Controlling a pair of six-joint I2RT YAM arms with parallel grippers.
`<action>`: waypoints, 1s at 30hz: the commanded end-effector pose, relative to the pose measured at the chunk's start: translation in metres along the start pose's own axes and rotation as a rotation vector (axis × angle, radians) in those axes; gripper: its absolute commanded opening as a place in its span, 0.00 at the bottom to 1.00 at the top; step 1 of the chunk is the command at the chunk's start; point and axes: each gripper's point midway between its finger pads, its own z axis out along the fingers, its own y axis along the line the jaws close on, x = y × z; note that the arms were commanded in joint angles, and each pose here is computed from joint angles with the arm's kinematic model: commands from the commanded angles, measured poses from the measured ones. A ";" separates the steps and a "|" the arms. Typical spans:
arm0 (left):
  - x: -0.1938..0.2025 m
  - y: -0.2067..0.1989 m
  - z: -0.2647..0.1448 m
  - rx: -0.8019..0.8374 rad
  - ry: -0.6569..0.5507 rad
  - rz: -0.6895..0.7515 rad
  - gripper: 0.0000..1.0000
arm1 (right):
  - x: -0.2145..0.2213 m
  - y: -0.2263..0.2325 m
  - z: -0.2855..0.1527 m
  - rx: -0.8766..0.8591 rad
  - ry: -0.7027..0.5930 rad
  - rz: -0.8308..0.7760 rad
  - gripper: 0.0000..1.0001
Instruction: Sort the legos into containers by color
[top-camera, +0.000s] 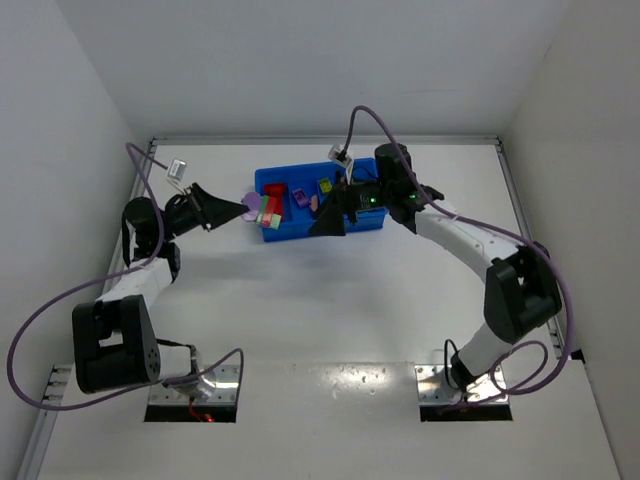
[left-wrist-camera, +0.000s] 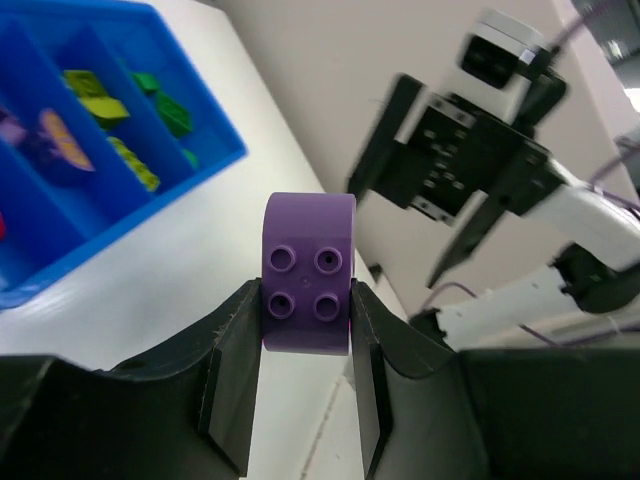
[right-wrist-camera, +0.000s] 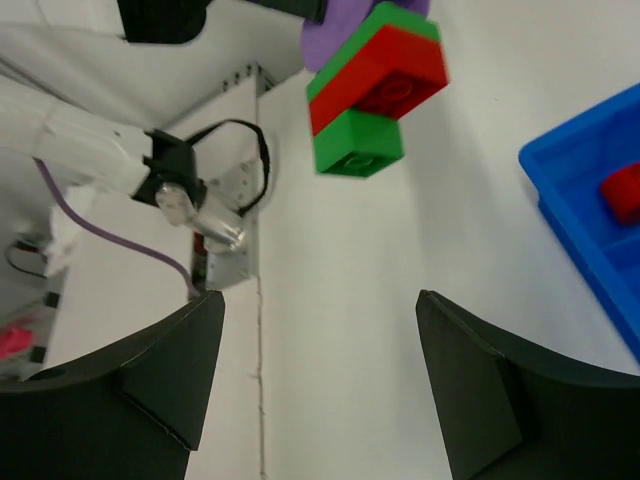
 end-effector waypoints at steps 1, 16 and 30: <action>0.006 -0.037 0.004 0.133 0.043 0.050 0.00 | -0.015 0.007 0.004 -0.102 -0.074 0.018 0.78; 0.024 -0.054 0.014 0.193 0.127 0.068 0.00 | -0.020 0.021 0.027 -0.271 -0.095 0.145 0.79; 0.021 -0.051 0.016 0.185 0.130 0.073 0.00 | -0.013 0.036 0.045 -0.326 -0.044 0.131 0.71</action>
